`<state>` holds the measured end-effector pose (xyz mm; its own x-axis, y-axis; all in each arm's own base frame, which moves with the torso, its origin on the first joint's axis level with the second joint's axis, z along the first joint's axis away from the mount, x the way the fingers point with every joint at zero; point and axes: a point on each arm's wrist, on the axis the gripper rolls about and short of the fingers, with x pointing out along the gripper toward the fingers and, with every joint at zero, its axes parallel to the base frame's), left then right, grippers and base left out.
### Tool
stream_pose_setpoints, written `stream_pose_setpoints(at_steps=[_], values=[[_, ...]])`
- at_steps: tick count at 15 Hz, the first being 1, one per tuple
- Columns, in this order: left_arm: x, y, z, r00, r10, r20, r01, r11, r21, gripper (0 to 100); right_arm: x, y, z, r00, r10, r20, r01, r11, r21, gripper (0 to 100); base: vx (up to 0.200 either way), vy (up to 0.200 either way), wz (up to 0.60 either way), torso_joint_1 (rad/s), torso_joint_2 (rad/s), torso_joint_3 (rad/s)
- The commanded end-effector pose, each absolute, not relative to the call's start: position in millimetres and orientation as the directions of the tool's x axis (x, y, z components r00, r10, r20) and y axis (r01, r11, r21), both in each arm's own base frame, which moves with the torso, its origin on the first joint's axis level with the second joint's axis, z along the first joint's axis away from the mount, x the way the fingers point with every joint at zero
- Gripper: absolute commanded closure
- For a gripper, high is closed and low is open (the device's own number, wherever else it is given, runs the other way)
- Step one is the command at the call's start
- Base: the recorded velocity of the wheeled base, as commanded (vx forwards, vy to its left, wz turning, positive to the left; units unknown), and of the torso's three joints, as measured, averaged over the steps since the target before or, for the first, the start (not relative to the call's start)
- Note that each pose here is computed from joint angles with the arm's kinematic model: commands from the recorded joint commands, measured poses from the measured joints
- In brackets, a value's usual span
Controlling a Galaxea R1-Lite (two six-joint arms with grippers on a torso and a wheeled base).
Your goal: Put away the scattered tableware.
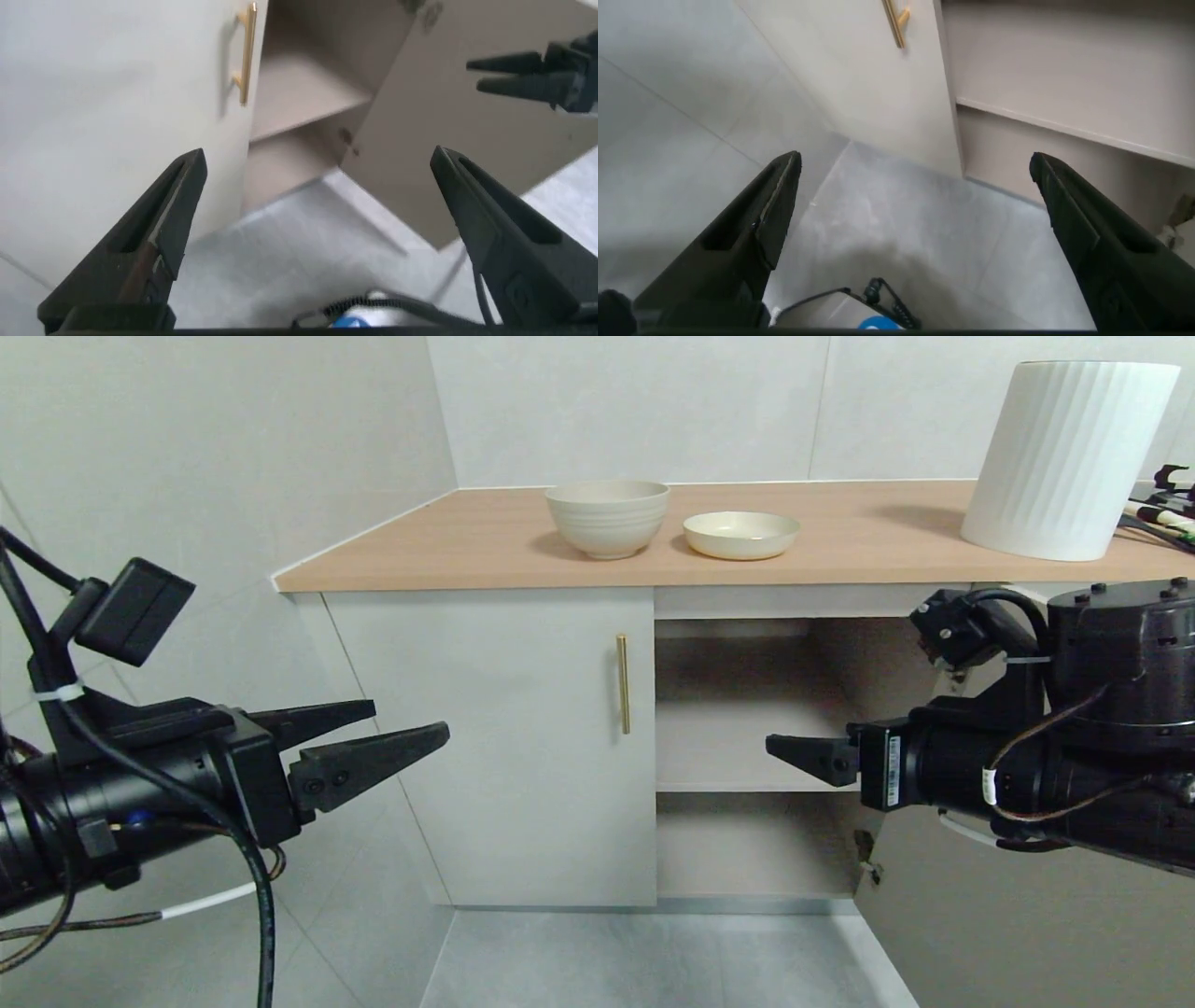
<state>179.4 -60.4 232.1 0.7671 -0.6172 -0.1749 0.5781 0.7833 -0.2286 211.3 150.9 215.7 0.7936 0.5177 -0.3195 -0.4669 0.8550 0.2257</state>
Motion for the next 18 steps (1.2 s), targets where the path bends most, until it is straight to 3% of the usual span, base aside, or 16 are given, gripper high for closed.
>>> stream_pose_setpoints(at_steps=[1, 3, 18], values=[[185.7, -61.8, 228.1, 0.766, -0.615, -0.19, 0.573, 0.786, -0.234, 0, 208.4, 148.9, 223.4, 0.8, 0.52, -0.3, -0.464, 0.853, 0.24, 0, 0.0, 0.0, 0.0, 0.0, 0.0, 0.0], [185.1, -61.4, 228.8, 0.767, -0.614, -0.186, 0.572, 0.786, -0.233, 0, 207.1, 147.8, 226.1, 0.792, 0.508, -0.339, -0.445, 0.86, 0.25, 0, 0.0, 0.0, 0.0, 0.0, 0.0, 0.0], [182.3, -59.9, 230.9, 0.779, -0.601, -0.177, 0.562, 0.796, -0.225, 0, 203.5, 146.0, 215.0, 0.772, 0.509, -0.38, -0.443, 0.86, 0.253, 0, 0.187, 0.0, 0.0, 0.004, 0.0, 0.003]])
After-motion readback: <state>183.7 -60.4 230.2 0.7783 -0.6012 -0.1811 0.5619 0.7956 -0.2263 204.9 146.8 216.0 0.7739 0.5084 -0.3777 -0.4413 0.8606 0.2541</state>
